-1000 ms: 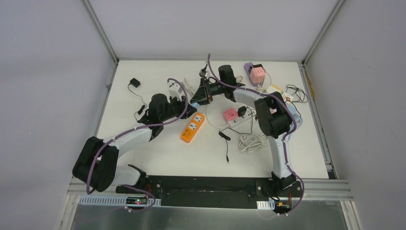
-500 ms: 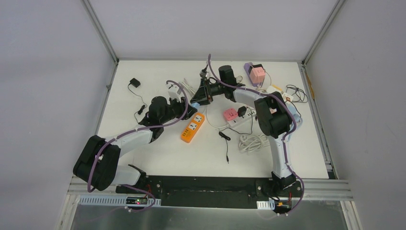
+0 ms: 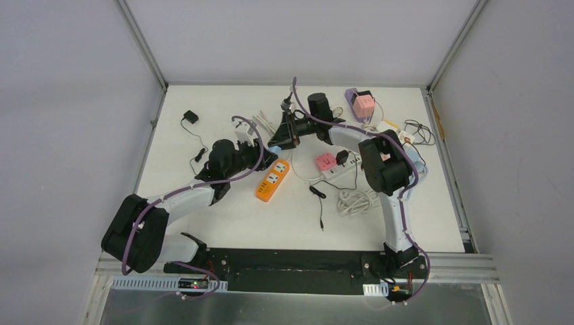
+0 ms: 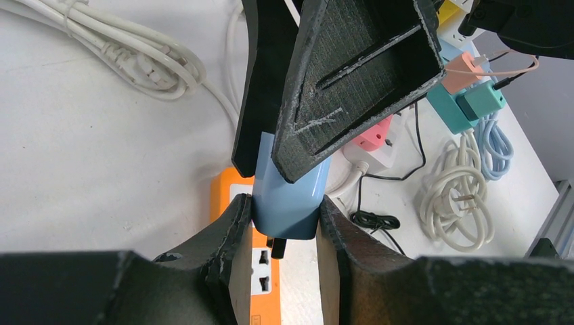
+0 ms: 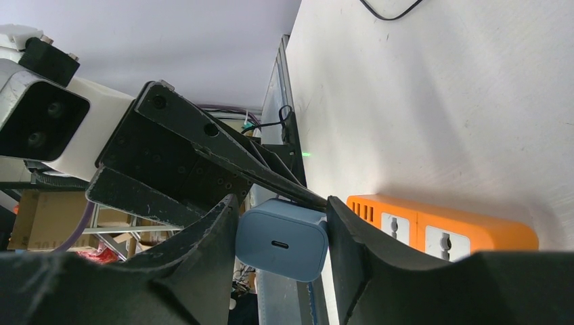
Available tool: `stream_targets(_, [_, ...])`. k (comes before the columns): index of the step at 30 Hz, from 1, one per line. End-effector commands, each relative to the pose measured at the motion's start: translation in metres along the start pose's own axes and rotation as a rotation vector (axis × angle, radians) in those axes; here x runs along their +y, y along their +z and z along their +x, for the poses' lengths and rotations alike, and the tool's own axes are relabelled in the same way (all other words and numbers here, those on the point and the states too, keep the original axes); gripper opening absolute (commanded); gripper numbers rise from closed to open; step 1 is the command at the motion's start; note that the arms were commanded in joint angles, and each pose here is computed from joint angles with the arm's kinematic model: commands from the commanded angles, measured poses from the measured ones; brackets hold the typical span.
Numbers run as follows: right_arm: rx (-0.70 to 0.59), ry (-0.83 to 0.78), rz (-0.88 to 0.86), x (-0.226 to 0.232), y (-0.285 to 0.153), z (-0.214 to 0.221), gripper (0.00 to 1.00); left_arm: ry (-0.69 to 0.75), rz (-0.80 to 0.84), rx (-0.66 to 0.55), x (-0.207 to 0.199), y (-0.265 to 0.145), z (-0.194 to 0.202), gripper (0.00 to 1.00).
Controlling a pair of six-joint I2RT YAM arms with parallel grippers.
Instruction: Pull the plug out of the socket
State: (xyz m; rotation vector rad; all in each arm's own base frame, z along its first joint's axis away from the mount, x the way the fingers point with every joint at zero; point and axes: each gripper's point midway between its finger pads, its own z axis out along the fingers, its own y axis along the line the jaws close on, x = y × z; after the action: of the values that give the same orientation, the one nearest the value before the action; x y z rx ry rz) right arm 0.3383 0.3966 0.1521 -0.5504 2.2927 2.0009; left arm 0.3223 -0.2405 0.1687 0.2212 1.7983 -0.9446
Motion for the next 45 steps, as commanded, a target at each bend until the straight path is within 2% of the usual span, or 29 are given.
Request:
stream_targets(1, [0.019,-0.137,-0.071,0.027,-0.002,-0.004,0.0,-0.057,-0.011,-0.017,-0.002,-0.007,-0.001,0.0])
stream_targets(6, [0.02,-0.131,-0.07,0.027,-0.003,-0.003,0.0,-0.045,-0.013,0.005,-0.002,-0.013,0.004,0.0])
stream_targets(8, [0.031,-0.078,-0.055,0.026,-0.004,0.0,0.0,-0.033,-0.018,0.027,-0.002,-0.016,0.007,0.0])
stream_targets(9, [0.048,0.002,-0.04,0.028,-0.006,0.004,0.48,-0.028,-0.02,0.037,-0.002,-0.017,0.008,0.0])
stream_targets(10, [0.051,-0.009,-0.007,0.023,-0.006,0.006,0.93,-0.025,-0.023,0.046,-0.002,-0.019,0.009,0.0])
stream_targets(11, [0.069,0.023,0.03,0.02,-0.008,0.011,0.98,-0.022,-0.025,0.054,-0.002,-0.02,0.01,0.0])
stream_targets(13, [0.086,-0.047,0.107,0.011,-0.011,0.015,1.0,-0.015,-0.035,0.067,-0.002,-0.023,0.011,0.0])
stream_targets(21, [0.095,-0.067,0.112,0.014,-0.013,0.016,1.0,0.007,-0.091,0.072,0.006,-0.034,0.011,0.0])
stream_targets(27, [0.099,-0.099,0.128,0.014,-0.016,0.016,1.0,-0.102,-0.197,0.05,0.026,-0.043,0.003,0.0])
stream_targets(32, [0.112,-0.097,0.152,0.018,-0.021,0.017,1.0,-0.253,-0.327,0.014,0.063,-0.058,-0.009,0.0])
stream_targets(36, [0.117,-0.173,0.187,0.012,-0.024,0.016,1.0,-0.39,-0.413,-0.002,0.1,-0.071,-0.018,0.0])
stream_targets(45, [0.127,-0.199,0.215,0.01,-0.029,0.017,1.0,-0.489,-0.61,0.088,0.186,-0.077,-0.043,0.0])
